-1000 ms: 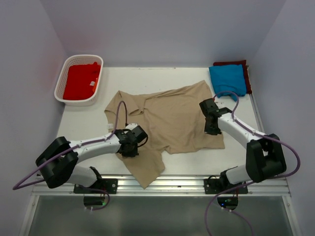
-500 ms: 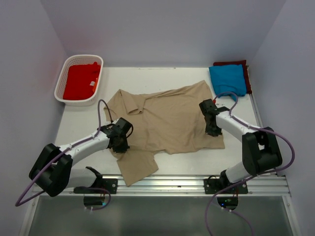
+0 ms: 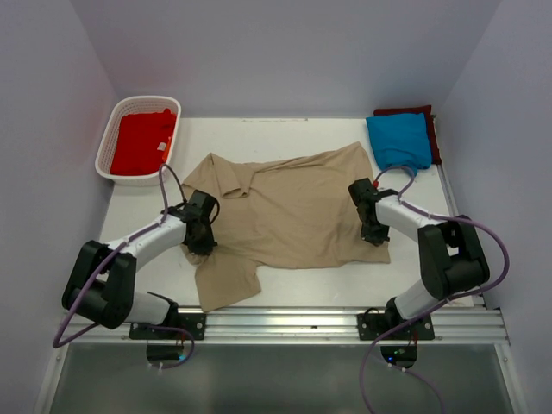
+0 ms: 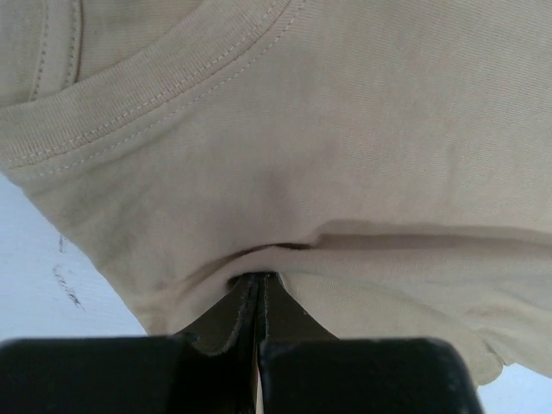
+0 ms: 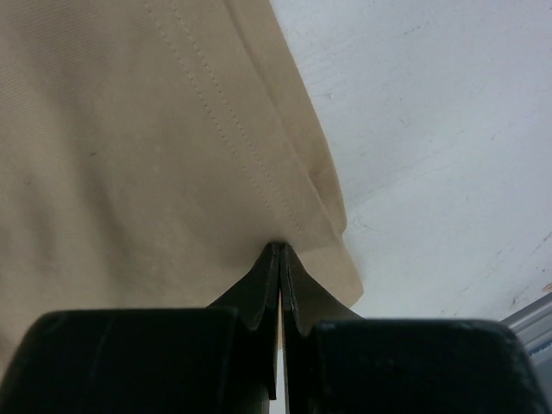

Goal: Fold and stack the t-shirts
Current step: Flatten out the tshirt

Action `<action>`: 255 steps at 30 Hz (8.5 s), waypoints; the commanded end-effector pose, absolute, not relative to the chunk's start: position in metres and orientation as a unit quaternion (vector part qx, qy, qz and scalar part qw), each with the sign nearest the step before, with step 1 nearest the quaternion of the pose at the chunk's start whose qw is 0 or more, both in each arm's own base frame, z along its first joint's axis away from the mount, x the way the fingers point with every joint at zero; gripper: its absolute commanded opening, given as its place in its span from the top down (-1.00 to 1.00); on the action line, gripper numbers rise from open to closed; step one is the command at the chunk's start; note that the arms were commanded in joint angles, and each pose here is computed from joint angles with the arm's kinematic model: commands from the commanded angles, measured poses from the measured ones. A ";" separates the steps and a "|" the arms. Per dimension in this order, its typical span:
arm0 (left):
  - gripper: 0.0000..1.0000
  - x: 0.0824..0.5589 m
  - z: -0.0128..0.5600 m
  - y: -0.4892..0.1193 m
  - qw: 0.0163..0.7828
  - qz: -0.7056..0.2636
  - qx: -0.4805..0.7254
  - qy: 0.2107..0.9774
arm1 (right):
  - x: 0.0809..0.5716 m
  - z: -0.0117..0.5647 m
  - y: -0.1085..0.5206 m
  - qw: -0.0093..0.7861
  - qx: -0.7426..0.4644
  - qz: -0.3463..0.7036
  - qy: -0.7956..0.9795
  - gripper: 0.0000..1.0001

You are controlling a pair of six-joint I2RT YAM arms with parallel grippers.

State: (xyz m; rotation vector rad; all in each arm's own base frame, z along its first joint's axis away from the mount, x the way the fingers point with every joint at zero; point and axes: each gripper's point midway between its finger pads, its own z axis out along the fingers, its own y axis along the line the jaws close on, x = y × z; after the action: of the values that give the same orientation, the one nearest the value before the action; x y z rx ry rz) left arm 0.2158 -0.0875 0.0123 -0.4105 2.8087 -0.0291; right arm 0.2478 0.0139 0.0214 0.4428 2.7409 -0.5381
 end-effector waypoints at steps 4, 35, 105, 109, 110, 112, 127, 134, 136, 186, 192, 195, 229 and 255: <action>1.00 0.241 0.036 -0.085 0.185 -0.040 -0.136 0.972 | 0.247 0.017 0.004 0.153 0.176 -0.207 0.950 1.00; 1.00 0.293 0.099 -0.068 0.258 -0.121 -0.144 0.948 | 0.189 0.039 -0.003 0.045 0.230 -0.254 0.938 1.00; 0.62 0.460 0.024 -0.171 0.216 -0.112 0.003 0.970 | 0.278 0.143 0.092 0.309 0.096 0.087 0.942 0.36; 0.62 0.461 0.027 -0.169 0.218 -0.106 0.001 0.970 | 0.278 0.143 0.091 0.311 0.097 0.083 0.942 0.36; 0.62 0.461 0.028 -0.167 0.218 -0.100 0.000 0.971 | 0.279 0.143 0.091 0.311 0.098 0.082 0.942 0.37; 0.63 0.461 0.030 -0.166 0.220 -0.098 -0.001 0.971 | 0.279 0.143 0.090 0.313 0.098 0.081 0.941 0.38; 1.00 0.469 0.068 -0.160 0.257 -0.086 -0.016 0.962 | 0.280 0.141 0.088 0.312 0.102 0.074 0.942 0.41; 1.00 0.473 0.114 -0.163 0.307 -0.110 -0.027 0.945 | 0.280 0.139 0.087 0.310 0.101 0.072 0.943 0.42; 1.00 0.476 0.131 -0.166 0.329 -0.127 -0.031 0.935 | 0.280 0.138 0.088 0.308 0.100 0.073 0.943 0.43; 1.00 0.707 0.155 -0.058 0.500 -0.487 -0.254 0.669 | 0.317 0.119 0.091 0.297 0.093 0.043 0.949 0.45; 1.00 0.722 0.173 -0.035 0.537 -0.473 -0.265 0.646 | 0.325 0.113 0.096 0.295 0.090 0.048 0.950 0.46; 1.00 0.727 0.176 -0.025 0.550 -0.476 -0.272 0.630 | 0.328 0.110 0.098 0.294 0.089 0.051 0.950 0.49; -0.87 0.449 0.227 -0.135 0.503 -0.367 -0.095 0.777 | 0.397 0.160 0.069 0.401 0.146 -0.020 0.904 -0.19; -0.46 0.321 0.046 -0.155 0.245 -0.259 -0.061 0.932 | 0.573 0.057 0.056 0.289 0.212 -0.018 0.933 1.00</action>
State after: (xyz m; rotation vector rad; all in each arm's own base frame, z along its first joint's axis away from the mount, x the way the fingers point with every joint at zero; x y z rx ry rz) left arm 0.3259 -0.1540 0.0516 -0.2053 2.5140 -0.7217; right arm 0.5747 0.0737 0.0353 0.5119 2.5203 0.0210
